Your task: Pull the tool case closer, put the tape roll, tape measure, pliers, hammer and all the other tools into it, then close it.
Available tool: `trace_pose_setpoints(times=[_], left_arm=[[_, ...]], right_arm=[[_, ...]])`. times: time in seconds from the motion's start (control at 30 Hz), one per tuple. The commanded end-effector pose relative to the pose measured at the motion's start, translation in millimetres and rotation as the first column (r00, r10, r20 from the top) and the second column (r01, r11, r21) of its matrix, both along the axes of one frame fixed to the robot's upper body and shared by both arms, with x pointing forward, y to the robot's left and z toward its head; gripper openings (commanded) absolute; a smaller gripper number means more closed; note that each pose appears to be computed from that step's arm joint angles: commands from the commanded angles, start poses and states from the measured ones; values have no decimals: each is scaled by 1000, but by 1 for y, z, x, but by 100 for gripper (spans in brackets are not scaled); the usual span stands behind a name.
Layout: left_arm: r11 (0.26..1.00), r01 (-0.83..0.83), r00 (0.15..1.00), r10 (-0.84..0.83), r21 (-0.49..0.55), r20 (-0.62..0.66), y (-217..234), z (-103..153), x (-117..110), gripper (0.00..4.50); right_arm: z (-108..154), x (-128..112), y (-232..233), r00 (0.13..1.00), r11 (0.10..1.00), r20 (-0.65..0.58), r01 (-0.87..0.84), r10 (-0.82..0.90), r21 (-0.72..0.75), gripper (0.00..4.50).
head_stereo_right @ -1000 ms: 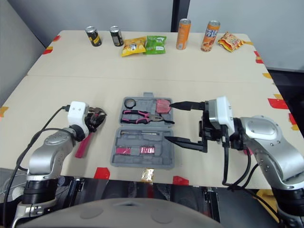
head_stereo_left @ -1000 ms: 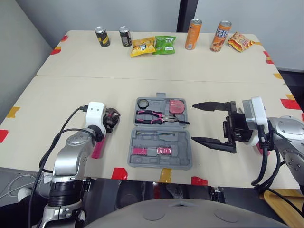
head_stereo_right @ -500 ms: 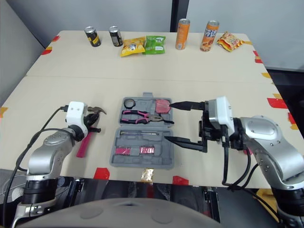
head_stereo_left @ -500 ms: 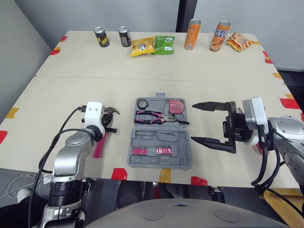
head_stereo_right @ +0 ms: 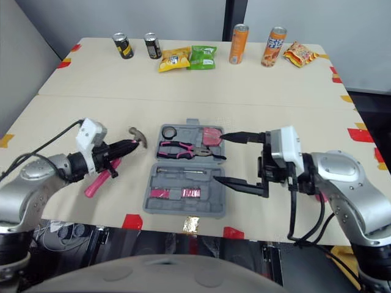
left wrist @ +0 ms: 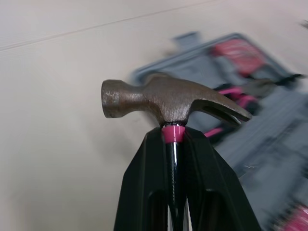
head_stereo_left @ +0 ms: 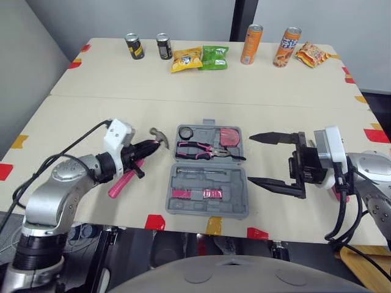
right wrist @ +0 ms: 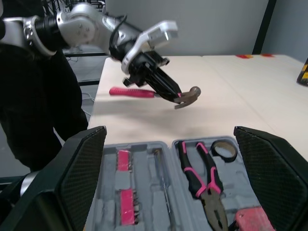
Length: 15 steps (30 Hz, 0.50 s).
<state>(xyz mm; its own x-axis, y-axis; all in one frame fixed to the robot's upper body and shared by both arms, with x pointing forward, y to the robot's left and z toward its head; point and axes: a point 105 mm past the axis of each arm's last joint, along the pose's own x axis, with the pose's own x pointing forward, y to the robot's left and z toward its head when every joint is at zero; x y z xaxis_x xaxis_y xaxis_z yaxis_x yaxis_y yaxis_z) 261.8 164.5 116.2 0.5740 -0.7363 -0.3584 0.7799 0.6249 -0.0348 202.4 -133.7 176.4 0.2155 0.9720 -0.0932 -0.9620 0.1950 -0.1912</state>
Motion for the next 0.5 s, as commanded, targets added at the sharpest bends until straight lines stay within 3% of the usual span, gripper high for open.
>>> trace_pose_setpoints(times=[0.03, 0.17, 0.5], left_arm=[[969, 241, 970, -241, 53, -9, -33, 8, -13, 2], [903, 410, 911, -412, 125, -9, -70, 5, -11, 2], [750, 605, 794, -595, 268, -125, -141, -3, 1, 2]], right_arm=[[5, -6, -16, 1000, 999, 16, 19, -18, -48, 450], [0, -17, -41, 994, 992, -85, 59, -68, -112, 450], [3, -27, -87, 978, 959, -120, 137, -170, -247, 450]])
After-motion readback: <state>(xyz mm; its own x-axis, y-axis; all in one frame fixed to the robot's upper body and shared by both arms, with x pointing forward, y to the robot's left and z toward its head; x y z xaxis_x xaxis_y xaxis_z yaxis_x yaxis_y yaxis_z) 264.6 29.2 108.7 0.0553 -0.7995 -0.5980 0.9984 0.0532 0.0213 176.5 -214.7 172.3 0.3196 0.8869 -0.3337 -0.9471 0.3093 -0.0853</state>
